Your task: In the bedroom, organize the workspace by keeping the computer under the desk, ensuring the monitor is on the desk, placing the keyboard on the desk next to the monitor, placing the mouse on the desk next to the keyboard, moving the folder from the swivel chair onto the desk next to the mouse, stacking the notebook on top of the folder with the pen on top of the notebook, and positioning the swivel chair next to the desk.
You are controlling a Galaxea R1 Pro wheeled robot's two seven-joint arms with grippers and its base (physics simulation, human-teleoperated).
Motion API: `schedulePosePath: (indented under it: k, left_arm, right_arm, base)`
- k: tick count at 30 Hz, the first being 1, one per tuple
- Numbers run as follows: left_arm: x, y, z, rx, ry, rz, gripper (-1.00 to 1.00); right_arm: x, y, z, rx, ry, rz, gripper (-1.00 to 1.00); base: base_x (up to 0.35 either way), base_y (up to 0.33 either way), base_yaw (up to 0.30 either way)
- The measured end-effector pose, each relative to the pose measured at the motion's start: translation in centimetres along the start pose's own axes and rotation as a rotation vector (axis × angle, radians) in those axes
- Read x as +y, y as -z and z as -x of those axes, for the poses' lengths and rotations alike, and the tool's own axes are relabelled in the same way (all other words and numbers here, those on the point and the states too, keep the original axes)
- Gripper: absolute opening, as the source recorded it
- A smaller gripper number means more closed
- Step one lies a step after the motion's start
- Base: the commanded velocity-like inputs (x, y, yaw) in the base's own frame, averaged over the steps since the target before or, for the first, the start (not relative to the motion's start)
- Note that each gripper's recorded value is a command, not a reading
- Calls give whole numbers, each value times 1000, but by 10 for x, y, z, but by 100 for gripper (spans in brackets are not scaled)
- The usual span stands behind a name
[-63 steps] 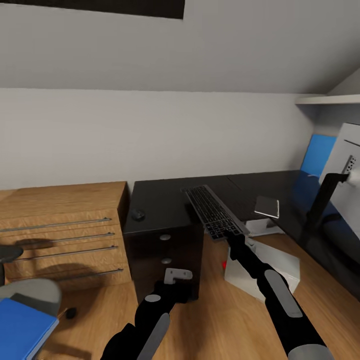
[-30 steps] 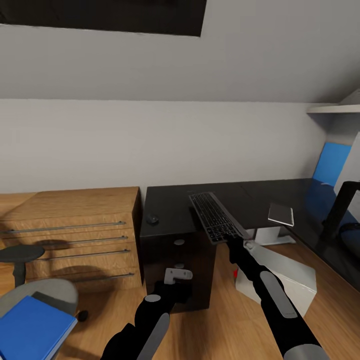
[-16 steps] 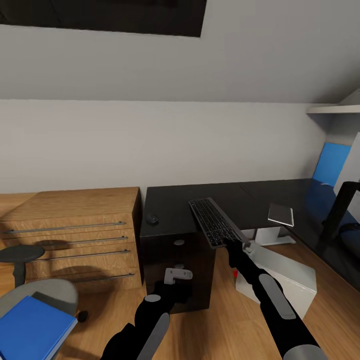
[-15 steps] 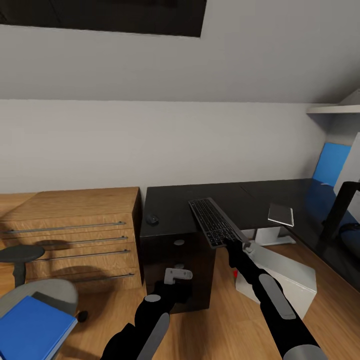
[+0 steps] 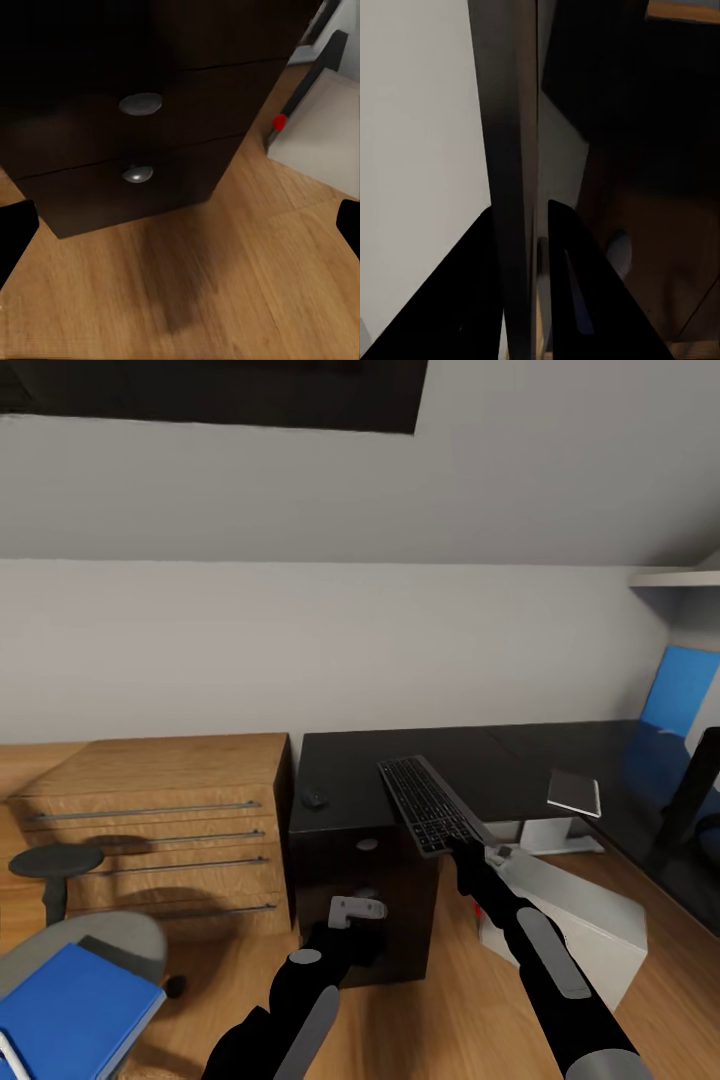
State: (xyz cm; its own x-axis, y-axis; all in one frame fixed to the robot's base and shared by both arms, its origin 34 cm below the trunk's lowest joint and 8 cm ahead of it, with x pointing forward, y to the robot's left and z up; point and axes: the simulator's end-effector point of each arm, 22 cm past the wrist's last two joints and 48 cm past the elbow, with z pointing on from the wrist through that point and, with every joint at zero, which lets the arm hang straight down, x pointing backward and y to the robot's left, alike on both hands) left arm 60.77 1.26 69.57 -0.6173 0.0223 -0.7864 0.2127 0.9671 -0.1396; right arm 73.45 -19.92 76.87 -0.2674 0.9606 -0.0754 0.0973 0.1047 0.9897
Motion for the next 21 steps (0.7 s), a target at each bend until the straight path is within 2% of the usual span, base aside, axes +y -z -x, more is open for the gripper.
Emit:
schedulePosePath:
  k: [12, 21]
  left_arm:
    - [0, 0, 0, 0, 0, 0, 100]
    - [0, 0, 0, 0, 0, 0, 100]
  right_arm:
    - [1, -2, -8, 7, -11, 1, -100]
    - [0, -1, -5, 0, -12, 1, -100]
  base:
    - [0, 0, 261]
    - [3, 0, 37]
